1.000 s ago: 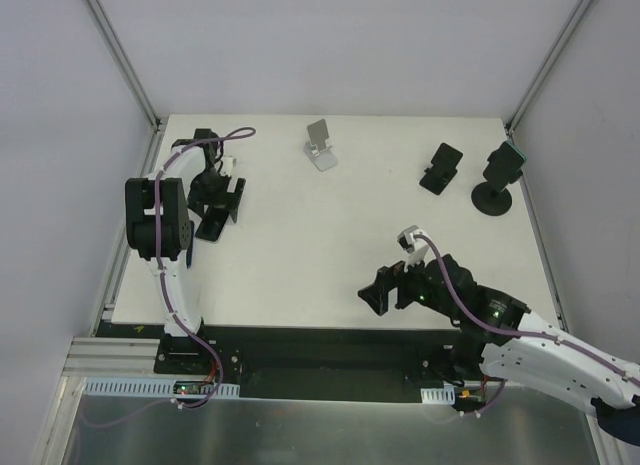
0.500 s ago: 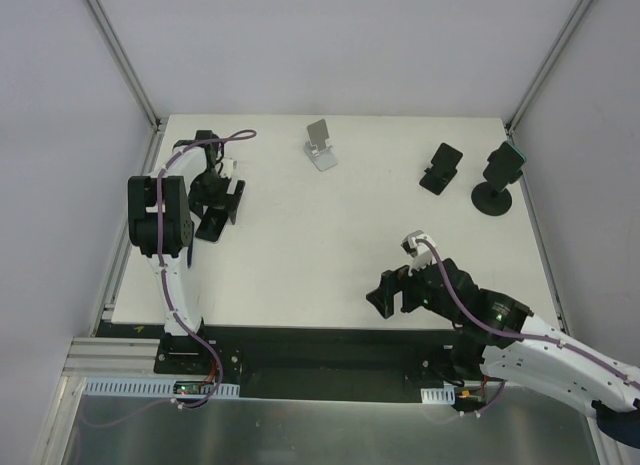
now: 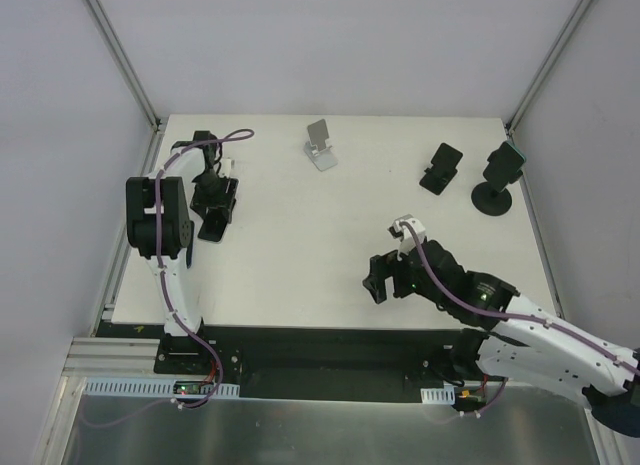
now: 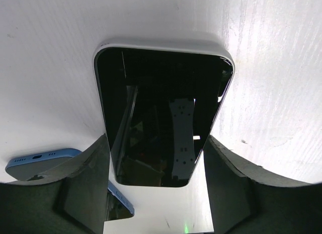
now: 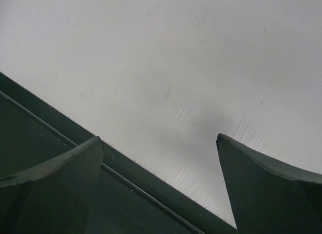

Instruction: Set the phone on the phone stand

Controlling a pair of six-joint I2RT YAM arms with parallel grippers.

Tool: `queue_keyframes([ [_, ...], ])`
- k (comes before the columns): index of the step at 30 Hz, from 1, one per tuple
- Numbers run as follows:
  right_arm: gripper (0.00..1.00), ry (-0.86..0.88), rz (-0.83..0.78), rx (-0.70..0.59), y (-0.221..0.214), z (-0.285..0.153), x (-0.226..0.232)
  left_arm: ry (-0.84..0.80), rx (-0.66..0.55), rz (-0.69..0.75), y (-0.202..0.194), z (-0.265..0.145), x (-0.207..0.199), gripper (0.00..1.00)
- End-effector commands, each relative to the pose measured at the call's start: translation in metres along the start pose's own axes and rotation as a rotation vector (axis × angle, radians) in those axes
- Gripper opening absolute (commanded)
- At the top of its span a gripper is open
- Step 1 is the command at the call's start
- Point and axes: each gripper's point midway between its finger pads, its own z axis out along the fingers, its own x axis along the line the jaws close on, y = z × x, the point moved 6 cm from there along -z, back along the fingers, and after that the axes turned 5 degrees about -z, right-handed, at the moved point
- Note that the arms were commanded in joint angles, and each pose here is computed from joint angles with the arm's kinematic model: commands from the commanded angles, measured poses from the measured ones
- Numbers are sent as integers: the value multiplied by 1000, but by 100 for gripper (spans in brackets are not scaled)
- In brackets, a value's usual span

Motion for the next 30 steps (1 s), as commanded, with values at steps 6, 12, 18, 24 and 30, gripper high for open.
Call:
queue_keyframes([
  [6, 96, -10, 166, 145, 8, 27, -15, -108, 57, -53, -25, -11, -64, 0],
  [12, 99, 118, 455, 187, 12, 52, -25, -92, -39, -22, -41, -29, -116, 0],
  [18, 95, 320, 664, 110, 40, 98, -35, -167, -85, 111, -66, -37, -189, 0],
  [24, 85, 320, 803, 115, 39, 130, -55, -233, -113, 229, -91, -37, -244, 0],
  [30, 69, 385, 828, 152, 25, 150, -58, -265, -135, 328, -108, -35, -284, 0],
])
